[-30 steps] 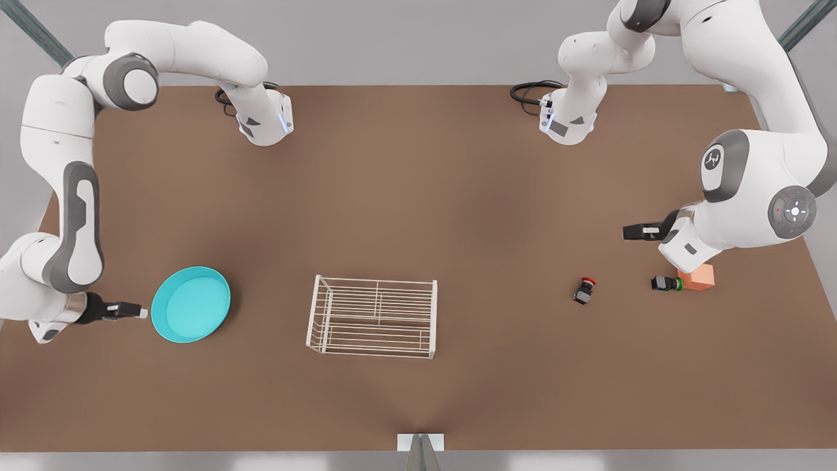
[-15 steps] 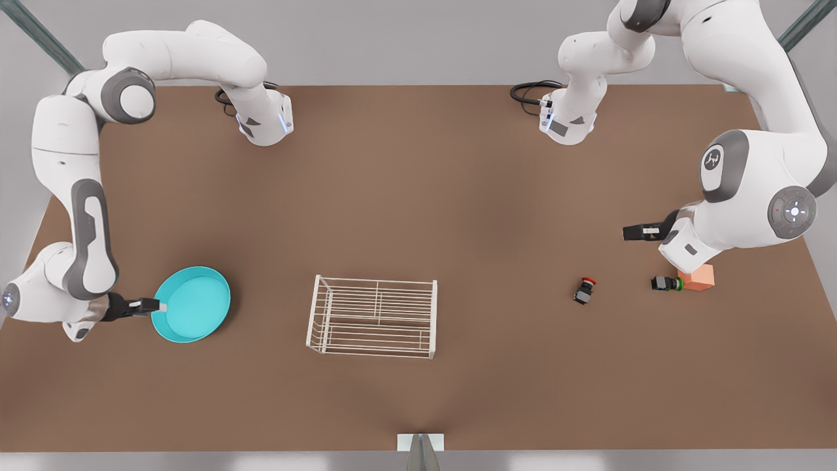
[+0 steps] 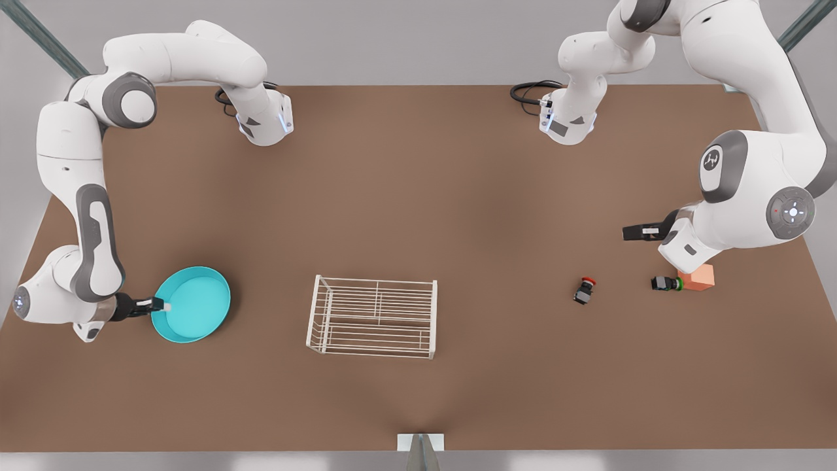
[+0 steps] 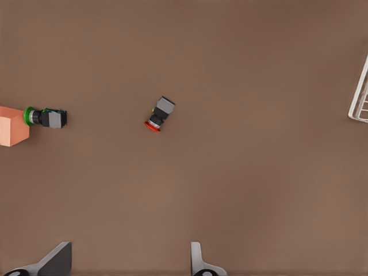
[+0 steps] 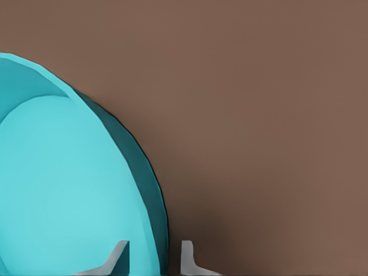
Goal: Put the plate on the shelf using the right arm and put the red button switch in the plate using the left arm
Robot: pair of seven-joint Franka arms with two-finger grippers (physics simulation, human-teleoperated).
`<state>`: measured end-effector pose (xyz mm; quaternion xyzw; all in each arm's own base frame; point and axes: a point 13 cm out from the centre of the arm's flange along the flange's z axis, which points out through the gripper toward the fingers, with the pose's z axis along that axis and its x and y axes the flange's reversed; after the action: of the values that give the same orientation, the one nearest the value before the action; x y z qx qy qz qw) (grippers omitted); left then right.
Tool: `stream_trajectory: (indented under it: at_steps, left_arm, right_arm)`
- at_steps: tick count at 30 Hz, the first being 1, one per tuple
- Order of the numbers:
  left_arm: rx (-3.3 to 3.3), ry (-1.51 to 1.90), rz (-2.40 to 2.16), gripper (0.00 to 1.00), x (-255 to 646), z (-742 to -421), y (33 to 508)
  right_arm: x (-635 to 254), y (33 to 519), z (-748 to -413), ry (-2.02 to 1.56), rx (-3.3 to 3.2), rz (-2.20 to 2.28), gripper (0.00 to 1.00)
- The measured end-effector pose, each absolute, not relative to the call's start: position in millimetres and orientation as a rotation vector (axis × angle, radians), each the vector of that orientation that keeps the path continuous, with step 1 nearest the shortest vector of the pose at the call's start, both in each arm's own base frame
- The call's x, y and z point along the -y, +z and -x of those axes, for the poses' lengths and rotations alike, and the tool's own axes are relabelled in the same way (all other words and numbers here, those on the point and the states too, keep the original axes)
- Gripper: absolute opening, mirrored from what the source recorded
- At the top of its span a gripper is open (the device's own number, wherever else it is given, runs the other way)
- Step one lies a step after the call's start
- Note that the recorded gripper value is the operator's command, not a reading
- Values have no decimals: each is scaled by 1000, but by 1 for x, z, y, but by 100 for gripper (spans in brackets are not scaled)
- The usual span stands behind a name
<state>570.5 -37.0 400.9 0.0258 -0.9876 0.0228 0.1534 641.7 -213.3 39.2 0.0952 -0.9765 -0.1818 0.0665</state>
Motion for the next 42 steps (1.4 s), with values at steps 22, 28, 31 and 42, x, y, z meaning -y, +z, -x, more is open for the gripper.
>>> stream_trajectory:
  at_steps: [22,28,31,42]
  left_arm:
    - [2828,58,-79,100,36,-569,399]
    - [2828,58,-79,100,36,-569,399]
    - [2828,58,-79,100,36,-569,399]
    - [2835,0,79,100,87,-538,388]
  right_arm:
    - [165,147,-667,-585,2965,-506,24]
    - [89,210,-672,-634,2919,-687,25]
    - [49,231,-672,-632,2885,-769,25]
    - [-85,266,-657,-597,2782,-853,25]
